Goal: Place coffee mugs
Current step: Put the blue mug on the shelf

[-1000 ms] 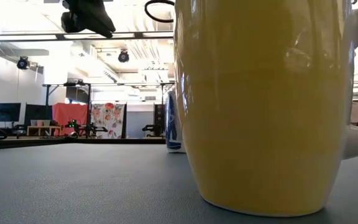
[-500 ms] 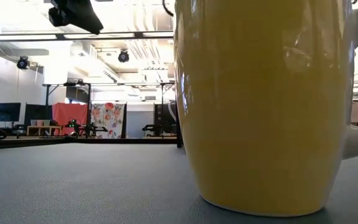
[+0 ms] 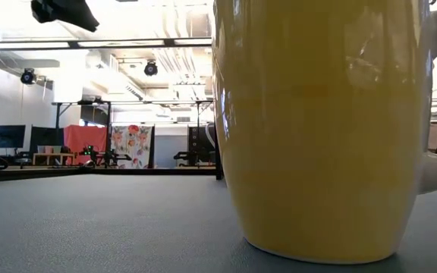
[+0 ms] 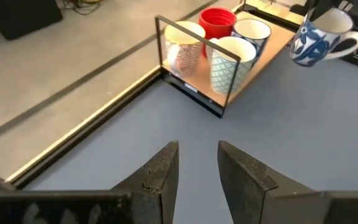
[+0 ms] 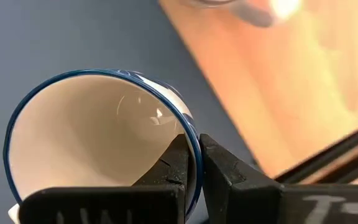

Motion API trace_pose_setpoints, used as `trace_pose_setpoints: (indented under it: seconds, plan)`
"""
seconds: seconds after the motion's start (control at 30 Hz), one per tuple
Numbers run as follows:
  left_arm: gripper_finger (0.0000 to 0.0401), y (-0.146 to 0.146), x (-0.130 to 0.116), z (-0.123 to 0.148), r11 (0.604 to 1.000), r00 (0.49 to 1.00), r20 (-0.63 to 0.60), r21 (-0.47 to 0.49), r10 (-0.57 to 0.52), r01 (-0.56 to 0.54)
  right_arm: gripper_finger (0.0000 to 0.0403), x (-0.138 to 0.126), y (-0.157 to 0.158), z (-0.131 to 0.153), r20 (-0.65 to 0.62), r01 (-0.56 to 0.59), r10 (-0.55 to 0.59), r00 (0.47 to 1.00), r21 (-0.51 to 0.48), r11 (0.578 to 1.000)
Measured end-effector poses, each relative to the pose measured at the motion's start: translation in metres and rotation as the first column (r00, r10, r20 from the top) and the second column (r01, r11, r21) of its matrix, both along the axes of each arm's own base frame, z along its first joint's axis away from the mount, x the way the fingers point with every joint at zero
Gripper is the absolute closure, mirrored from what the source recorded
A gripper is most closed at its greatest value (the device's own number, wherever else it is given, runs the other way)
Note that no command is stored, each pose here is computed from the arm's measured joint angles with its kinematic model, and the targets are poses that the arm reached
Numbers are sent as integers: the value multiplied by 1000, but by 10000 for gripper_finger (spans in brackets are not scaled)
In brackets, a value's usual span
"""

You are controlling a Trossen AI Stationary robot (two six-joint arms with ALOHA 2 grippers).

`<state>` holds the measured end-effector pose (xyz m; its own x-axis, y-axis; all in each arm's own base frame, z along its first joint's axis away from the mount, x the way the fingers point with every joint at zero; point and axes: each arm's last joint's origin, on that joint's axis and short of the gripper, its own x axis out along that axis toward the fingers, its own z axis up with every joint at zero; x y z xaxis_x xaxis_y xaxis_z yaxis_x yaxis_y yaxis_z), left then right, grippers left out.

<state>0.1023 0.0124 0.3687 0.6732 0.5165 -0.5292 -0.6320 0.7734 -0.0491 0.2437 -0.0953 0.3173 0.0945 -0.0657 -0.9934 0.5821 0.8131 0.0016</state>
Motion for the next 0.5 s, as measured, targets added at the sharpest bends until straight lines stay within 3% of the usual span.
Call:
trace_pose_setpoints:
  seconds: [0.23, 0.5]
  plan:
    - [307, 2, -26, 5, 999, 999, 49, 49, 7, -9, 389, -28, -31, 12, 22, 116, -115, 993, -50, 992]
    - [307, 4, -41, 9, 992, 991, 111, 89, 78, -89, 390, -44, -70, 3, -22, 279, -281, 959, -82, 957]
